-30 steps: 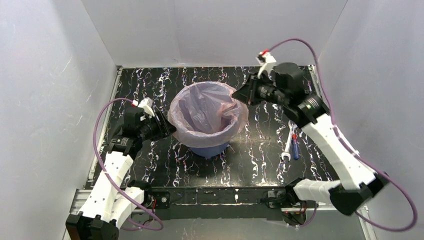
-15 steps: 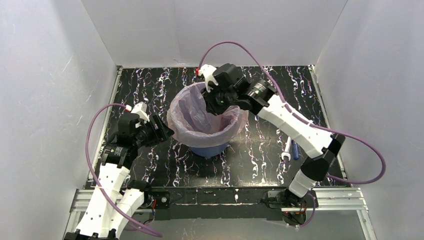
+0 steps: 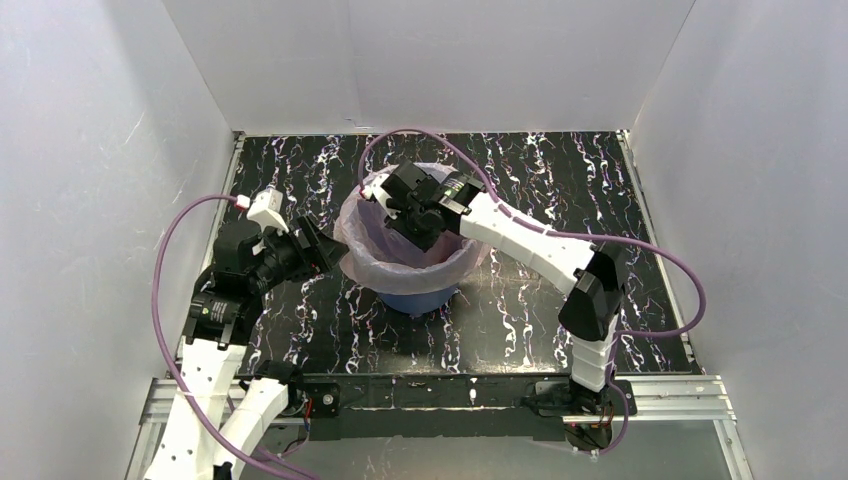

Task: Put the trash bags into the trash bin
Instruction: Adjust the trash bag in the trash bin.

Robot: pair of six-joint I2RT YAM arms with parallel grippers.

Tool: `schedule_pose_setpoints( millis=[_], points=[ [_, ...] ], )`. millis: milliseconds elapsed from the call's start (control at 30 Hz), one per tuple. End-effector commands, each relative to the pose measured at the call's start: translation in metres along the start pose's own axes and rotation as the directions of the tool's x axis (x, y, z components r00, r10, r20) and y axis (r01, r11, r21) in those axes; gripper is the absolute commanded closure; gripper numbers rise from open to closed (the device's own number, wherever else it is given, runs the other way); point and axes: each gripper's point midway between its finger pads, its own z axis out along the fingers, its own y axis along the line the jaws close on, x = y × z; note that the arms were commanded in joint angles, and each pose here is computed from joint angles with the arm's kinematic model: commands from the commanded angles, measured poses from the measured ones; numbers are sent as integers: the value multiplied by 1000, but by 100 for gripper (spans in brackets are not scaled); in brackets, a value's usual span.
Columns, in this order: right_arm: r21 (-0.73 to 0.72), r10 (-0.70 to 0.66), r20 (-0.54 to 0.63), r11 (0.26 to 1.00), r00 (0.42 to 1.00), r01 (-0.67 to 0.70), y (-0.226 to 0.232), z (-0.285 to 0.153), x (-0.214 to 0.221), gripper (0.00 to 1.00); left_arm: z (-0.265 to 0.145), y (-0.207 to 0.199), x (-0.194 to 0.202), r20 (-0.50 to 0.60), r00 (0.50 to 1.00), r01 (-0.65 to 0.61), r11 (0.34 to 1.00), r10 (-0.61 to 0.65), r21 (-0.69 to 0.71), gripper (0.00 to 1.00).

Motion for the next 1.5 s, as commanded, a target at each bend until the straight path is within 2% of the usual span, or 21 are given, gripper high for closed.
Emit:
schedule_pose_setpoints(
  millis=[0,133,233,333,733,1167,1233,1467],
  points=[
    [5,-45,-30,999,999,45,-2,11,5,71,-12,-23,-17,39,999,-13,997,10,74,27],
    [-8,-46,-8,999,999,45,2,21,6,71,-9,-37,-28,49,999,-12,991,5,130,26],
    [-51,-31,83,998,996,36,11,22,-4,71,-6,-41,-33,45,999,-9,991,3,137,25],
    [-82,-31,108,996,994,40,18,31,0,69,-2,-40,-36,38,999,-8,992,3,126,25],
    [-124,-36,27,992,999,39,29,82,15,65,20,-25,-18,-72,997,-26,994,34,102,30],
    [-142,-43,-50,989,998,35,33,100,31,62,26,-23,-9,-123,991,-39,992,54,116,46],
    [-152,-39,-24,988,999,35,34,89,24,62,28,-24,-9,-129,990,-36,992,52,123,48],
    [-165,-12,199,985,980,45,32,37,-17,52,28,-25,-11,-127,991,-33,992,48,120,48]
  ],
)
